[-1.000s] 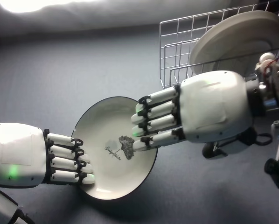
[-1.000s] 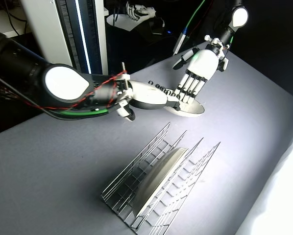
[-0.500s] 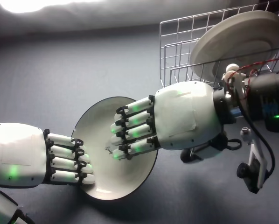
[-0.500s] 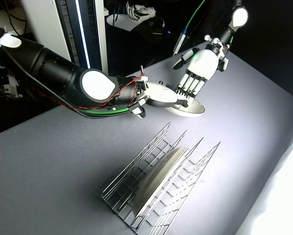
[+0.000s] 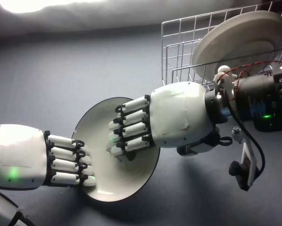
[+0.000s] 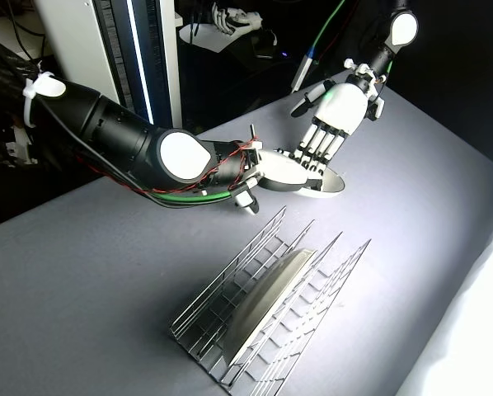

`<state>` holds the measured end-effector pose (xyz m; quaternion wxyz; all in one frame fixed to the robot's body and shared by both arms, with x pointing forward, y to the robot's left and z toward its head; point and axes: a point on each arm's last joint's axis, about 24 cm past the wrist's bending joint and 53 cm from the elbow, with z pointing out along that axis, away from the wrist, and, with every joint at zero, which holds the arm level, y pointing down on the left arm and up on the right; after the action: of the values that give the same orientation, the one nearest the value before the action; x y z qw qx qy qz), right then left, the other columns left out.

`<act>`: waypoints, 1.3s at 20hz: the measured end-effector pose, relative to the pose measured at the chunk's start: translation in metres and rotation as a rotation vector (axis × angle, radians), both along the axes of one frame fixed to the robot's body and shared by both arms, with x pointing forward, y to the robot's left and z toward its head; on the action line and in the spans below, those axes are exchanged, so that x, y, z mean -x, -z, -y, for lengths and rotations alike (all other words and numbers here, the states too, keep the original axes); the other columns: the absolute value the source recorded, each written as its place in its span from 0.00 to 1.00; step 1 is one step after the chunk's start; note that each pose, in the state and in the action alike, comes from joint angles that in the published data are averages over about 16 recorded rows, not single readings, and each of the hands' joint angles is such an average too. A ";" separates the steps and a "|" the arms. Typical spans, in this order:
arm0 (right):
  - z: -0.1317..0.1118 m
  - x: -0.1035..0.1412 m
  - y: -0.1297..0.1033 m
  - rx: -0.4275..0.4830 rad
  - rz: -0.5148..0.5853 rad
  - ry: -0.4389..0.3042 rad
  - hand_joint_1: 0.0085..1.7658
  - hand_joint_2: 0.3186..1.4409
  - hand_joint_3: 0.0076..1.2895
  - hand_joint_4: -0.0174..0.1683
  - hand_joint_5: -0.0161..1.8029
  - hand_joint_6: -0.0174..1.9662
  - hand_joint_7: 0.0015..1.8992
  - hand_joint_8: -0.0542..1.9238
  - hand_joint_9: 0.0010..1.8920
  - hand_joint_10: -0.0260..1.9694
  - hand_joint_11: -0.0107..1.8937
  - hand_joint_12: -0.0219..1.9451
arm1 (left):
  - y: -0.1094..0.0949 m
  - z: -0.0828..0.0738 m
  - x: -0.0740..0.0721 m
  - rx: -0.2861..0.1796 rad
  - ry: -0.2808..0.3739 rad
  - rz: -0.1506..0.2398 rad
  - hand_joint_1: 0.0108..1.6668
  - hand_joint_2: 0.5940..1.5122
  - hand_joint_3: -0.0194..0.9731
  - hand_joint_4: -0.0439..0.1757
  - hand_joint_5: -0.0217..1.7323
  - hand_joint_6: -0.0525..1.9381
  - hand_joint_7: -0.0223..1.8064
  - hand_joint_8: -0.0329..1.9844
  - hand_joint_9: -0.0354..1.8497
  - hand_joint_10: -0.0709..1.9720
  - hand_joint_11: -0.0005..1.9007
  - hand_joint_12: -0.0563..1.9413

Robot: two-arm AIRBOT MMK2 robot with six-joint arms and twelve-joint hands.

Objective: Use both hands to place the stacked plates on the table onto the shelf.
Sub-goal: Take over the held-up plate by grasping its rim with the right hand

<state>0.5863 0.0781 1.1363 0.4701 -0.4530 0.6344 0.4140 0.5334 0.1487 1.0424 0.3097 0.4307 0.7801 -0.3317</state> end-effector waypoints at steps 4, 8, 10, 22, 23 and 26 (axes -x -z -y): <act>-0.005 -0.001 0.002 0.001 0.002 0.001 0.67 0.60 0.00 0.12 0.11 0.01 0.06 0.04 0.06 0.02 0.01 0.37 | 0.000 0.000 0.000 0.001 0.000 -0.001 0.00 0.57 0.03 0.15 0.08 0.01 0.10 0.01 0.11 0.04 0.01 0.24; -0.009 -0.002 0.002 0.002 0.004 0.003 0.68 0.61 0.00 0.12 0.11 0.01 0.06 0.03 0.06 0.02 0.01 0.38 | 0.000 0.000 0.000 0.002 0.000 -0.001 0.00 0.57 0.03 0.15 0.08 0.01 0.10 0.01 0.11 0.04 0.01 0.23; -0.010 -0.003 0.002 0.003 0.005 0.005 0.68 0.61 0.00 0.12 0.11 0.01 0.06 0.04 0.05 0.02 0.01 0.38 | 0.000 0.000 0.000 0.002 0.000 -0.001 0.00 0.57 0.03 0.15 0.08 0.01 0.10 0.01 0.11 0.04 0.01 0.24; -0.014 -0.004 0.002 0.000 0.003 0.008 0.66 0.60 0.00 0.12 0.13 0.01 0.08 0.03 0.08 0.02 0.01 0.41 | -0.001 0.001 0.000 0.004 -0.002 -0.003 0.00 0.57 0.03 0.15 0.08 0.01 0.10 0.01 0.11 0.03 0.01 0.24; -0.014 -0.003 0.001 -0.002 0.002 0.007 0.66 0.60 0.00 0.12 0.13 0.01 0.09 0.03 0.09 0.03 0.01 0.43 | -0.001 0.001 0.000 0.004 -0.002 -0.003 0.00 0.57 0.03 0.15 0.08 0.01 0.09 0.01 0.10 0.03 0.01 0.23; -0.015 -0.002 0.000 -0.008 -0.002 0.002 0.67 0.59 0.00 0.11 0.17 0.01 0.13 0.03 0.14 0.03 0.03 0.48 | -0.001 0.001 -0.001 0.006 -0.005 -0.004 0.00 0.57 0.03 0.15 0.07 0.01 0.09 0.01 0.09 0.03 0.01 0.22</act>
<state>0.5884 0.0929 1.1359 0.4717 -0.4501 0.6338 0.4162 0.5341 0.1481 1.0435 0.3104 0.4271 0.7809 -0.3339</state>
